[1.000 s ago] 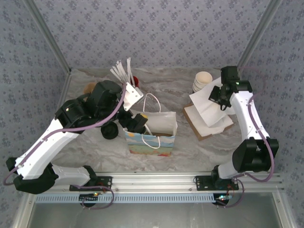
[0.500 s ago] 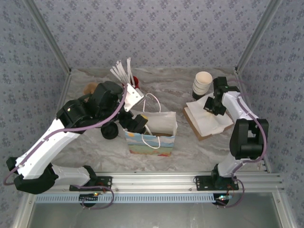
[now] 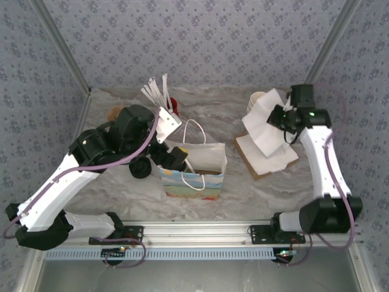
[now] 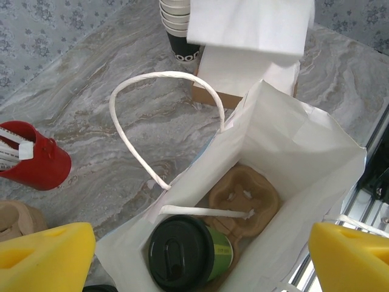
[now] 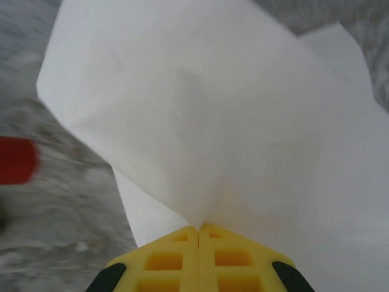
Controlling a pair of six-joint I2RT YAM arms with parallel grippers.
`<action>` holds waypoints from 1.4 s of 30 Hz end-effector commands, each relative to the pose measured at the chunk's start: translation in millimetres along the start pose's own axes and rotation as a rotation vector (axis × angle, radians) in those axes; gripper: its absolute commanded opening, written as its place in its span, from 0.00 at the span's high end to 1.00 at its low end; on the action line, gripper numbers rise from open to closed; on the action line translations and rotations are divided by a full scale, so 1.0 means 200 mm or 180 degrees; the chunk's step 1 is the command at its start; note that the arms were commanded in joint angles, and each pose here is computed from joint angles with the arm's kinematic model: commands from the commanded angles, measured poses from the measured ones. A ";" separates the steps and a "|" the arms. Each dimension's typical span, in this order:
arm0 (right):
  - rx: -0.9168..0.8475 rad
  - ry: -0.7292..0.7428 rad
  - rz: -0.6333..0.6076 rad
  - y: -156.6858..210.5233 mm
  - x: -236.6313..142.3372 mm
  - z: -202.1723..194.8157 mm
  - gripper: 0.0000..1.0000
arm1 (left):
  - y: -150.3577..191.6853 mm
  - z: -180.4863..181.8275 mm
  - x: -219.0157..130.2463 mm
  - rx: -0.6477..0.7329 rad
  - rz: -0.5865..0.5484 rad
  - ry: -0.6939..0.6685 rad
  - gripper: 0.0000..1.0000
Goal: Pack the takeout coffee
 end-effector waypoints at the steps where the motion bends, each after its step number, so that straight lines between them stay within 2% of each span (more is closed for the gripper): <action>1: 0.0011 -0.0398 -0.0243 -0.04 -0.30 0.13 1.00 | -0.03 0.00 -0.05 -0.0027 -0.0177 -0.0014 0.09; 9: -0.0052 -0.1279 -0.0755 -0.13 -0.79 0.38 1.00 | -0.04 0.04 -0.09 -0.0083 -0.0329 -0.0161 0.09; 15: -0.0212 -0.1970 -0.0828 -0.11 -1.01 0.57 1.00 | -0.06 0.10 -0.14 -0.0173 -0.0522 -0.0382 0.08; 20: -0.0519 -0.2559 -0.0734 -0.03 -1.13 0.75 1.00 | -0.06 0.12 -0.16 -0.0226 -0.0643 -0.0473 0.05; 26: -0.0997 -0.2908 -0.0519 0.13 -1.16 0.91 1.00 | -0.04 0.14 -0.12 -0.0286 -0.0591 -0.0503 0.04; 30: -0.1229 -0.3041 -0.0308 0.24 -1.12 0.99 1.00 | -0.03 0.15 -0.12 -0.0354 -0.0584 -0.0525 0.04; 35: -0.1493 -0.3085 -0.0008 0.40 -1.01 1.07 1.00 | -0.01 0.18 -0.12 -0.0458 -0.0583 -0.0538 0.04; 42: -0.1717 -0.2852 0.0338 0.57 -0.77 1.10 1.00 | 0.08 0.22 -0.10 -0.0623 -0.0481 -0.0552 0.04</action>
Point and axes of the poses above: each hand's point on the last joint's axis, 136 mm out from that joint toward the fingers, its own x axis out along the fingers, its own z axis along the line the jaws close on, y = z × x, the point moved 2 cm from there along -x, back along the fingers, and after that the axes turned 5 degrees about -x, right-handed, at the moved point
